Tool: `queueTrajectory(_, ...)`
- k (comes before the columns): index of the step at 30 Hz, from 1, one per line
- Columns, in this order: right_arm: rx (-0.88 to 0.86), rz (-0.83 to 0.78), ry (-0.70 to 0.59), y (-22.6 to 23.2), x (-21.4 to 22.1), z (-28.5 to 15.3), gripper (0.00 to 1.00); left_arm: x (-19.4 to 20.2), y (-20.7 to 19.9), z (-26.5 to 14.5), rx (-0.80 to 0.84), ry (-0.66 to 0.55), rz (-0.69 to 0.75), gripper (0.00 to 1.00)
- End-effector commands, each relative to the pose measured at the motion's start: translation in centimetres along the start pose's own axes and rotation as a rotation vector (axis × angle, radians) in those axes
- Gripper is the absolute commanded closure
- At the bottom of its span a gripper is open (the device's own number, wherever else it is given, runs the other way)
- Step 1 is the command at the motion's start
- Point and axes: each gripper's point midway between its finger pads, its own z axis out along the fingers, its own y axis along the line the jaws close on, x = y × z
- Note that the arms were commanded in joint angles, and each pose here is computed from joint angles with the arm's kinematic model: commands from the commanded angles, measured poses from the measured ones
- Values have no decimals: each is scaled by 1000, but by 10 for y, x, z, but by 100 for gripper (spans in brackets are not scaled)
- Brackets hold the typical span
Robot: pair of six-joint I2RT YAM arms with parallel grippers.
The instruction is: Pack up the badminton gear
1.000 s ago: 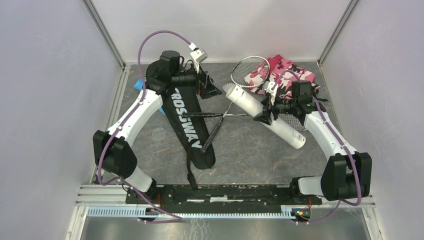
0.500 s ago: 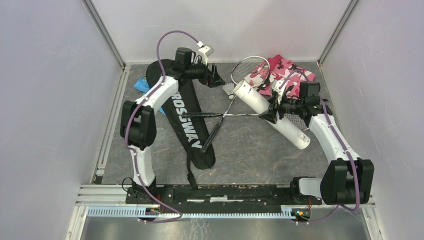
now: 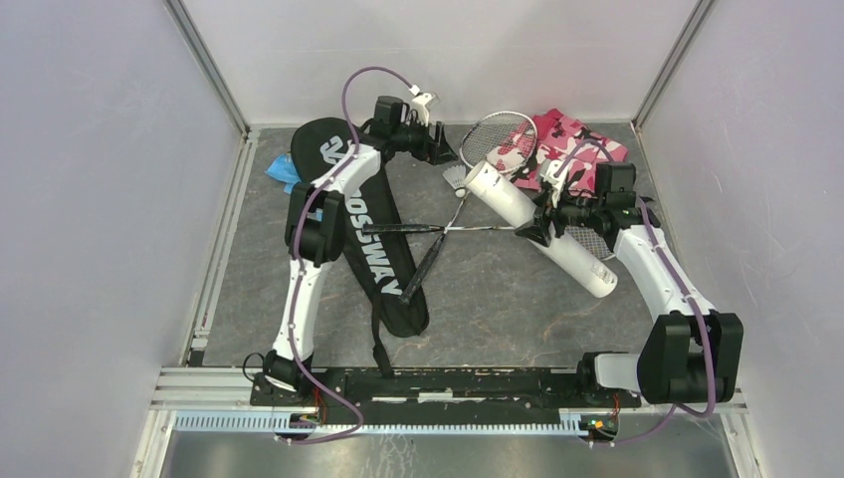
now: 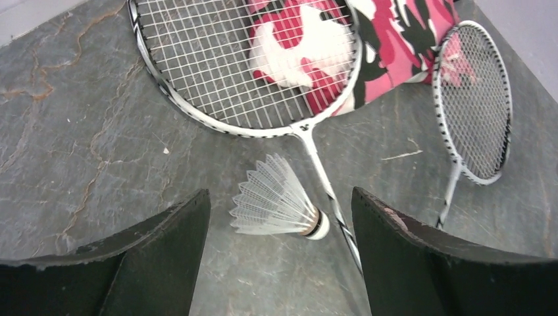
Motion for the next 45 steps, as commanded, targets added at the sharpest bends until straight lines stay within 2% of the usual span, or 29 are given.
queueTrajectory(1, 11, -14, -16, -8, 2, -3, 62, -7, 9, 18, 29, -42, -23, 18)
queueTrajectory(10, 0, 8, -9, -9, 8, -1, 62, 27, -6, 27, 169, 14, -108, 35)
queueTrajectory(16, -4, 16, -10, -8, 10, -1, 62, 39, -14, 19, 199, 56, -82, 51)
queueTrajectory(22, -10, 23, -10, -8, 11, 1, 62, 53, -17, 12, 201, 110, -60, 61)
queueTrajectory(33, -15, 26, -12, -7, 11, 1, 62, 40, -28, -13, 192, 111, -54, 98)
queueTrajectory(45, 1, 18, -6, -8, 12, 0, 62, -4, -40, -91, 162, 39, -50, 98)
